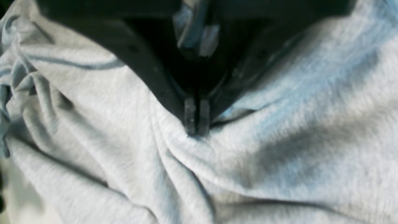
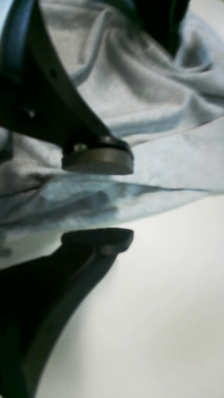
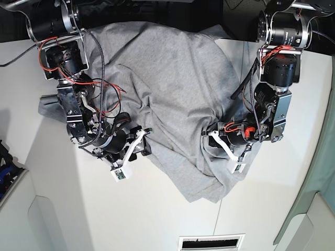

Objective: Layout the t-shirt on the table in an organized manner, then fold the t-shirt properly
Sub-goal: 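Grasp the shirt hem with the right gripper while the left gripper holds, then pull the shirt with both grippers apart to spread it flat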

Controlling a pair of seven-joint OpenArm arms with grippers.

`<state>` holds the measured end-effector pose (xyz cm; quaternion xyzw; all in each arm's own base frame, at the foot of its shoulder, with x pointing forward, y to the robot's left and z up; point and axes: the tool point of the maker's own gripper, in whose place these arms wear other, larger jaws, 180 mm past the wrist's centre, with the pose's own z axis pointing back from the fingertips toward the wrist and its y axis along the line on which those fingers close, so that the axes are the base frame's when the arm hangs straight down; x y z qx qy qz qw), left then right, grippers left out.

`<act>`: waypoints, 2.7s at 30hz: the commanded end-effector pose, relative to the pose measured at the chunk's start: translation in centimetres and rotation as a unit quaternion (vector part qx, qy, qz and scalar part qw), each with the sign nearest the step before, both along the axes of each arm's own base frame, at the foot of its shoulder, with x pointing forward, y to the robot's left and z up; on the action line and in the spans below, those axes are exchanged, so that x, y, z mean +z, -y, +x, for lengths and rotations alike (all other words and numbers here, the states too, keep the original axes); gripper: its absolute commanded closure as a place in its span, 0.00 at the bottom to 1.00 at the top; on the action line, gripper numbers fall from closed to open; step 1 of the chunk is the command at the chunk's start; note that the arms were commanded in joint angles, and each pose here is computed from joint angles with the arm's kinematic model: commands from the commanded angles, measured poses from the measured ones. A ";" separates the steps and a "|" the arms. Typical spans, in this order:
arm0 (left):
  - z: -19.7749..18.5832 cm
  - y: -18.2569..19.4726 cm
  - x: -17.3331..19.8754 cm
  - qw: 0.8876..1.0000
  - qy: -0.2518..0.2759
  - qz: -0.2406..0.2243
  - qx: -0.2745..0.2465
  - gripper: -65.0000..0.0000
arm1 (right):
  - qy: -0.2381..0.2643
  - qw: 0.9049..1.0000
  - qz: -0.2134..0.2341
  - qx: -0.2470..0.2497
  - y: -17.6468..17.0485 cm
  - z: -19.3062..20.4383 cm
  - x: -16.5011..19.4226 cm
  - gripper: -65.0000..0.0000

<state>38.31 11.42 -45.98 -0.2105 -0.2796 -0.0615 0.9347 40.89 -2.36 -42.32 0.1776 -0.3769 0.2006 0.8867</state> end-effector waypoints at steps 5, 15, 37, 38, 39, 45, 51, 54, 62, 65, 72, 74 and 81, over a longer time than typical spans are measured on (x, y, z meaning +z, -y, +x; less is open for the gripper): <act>0.6 -0.2 0.6 1.000 0.010 0.005 -0.003 1.00 | 0.020 0.999 0.021 0.029 -1.4 0.6 1.5 0.71; 0.6 -0.4 0.5 1.000 0.009 0.012 -0.005 1.00 | 0.027 0.999 0.006 0.032 -1.2 0.9 1.5 1.00; -0.8 -4.3 -0.3 0.999 -0.001 0.034 0.006 1.00 | 0.049 0.995 0.090 -0.007 2.6 5.0 7.2 0.71; -0.8 -4.3 -0.3 0.999 -0.001 0.034 0.006 1.00 | 0.034 0.995 0.097 -0.002 1.9 4.5 6.8 0.61; -0.8 -4.3 -0.3 0.999 0.000 0.035 0.006 1.00 | 0.023 0.995 0.097 0.003 1.4 3.9 6.2 0.52; -0.8 -4.3 -0.3 0.999 -0.001 0.035 0.006 1.00 | -0.007 0.997 0.074 0.032 -0.5 0.7 2.7 0.45; -0.8 -4.3 -0.3 0.999 0.001 0.034 0.006 1.00 | -0.005 0.999 0.022 0.039 -0.8 -1.4 -0.3 0.68; -0.7 -4.3 -0.3 0.999 0.002 0.034 0.007 1.00 | 0.006 0.999 0.011 0.044 -0.7 -1.4 -0.4 1.00; -1.0 -4.9 -0.4 0.999 -0.004 0.044 0.005 1.00 | 0.073 0.996 -0.019 0.049 0.0 2.1 2.7 1.00; -1.2 -5.7 -0.5 0.999 -0.007 0.050 0.006 1.00 | 0.101 0.993 -0.033 0.042 0.8 4.4 4.9 1.00; -2.2 -6.3 -0.9 0.998 -0.021 0.051 -0.007 1.00 | 0.164 0.984 -0.064 0.024 3.8 9.1 10.6 1.00; -2.4 -6.0 -0.9 0.999 -0.024 0.044 -0.010 1.00 | 0.176 0.982 -0.072 0.013 4.9 9.9 11.6 1.00; -2.5 -6.3 -1.0 0.998 -0.025 0.052 -0.012 1.00 | 0.183 0.976 -0.104 -0.063 9.4 11.1 12.0 0.35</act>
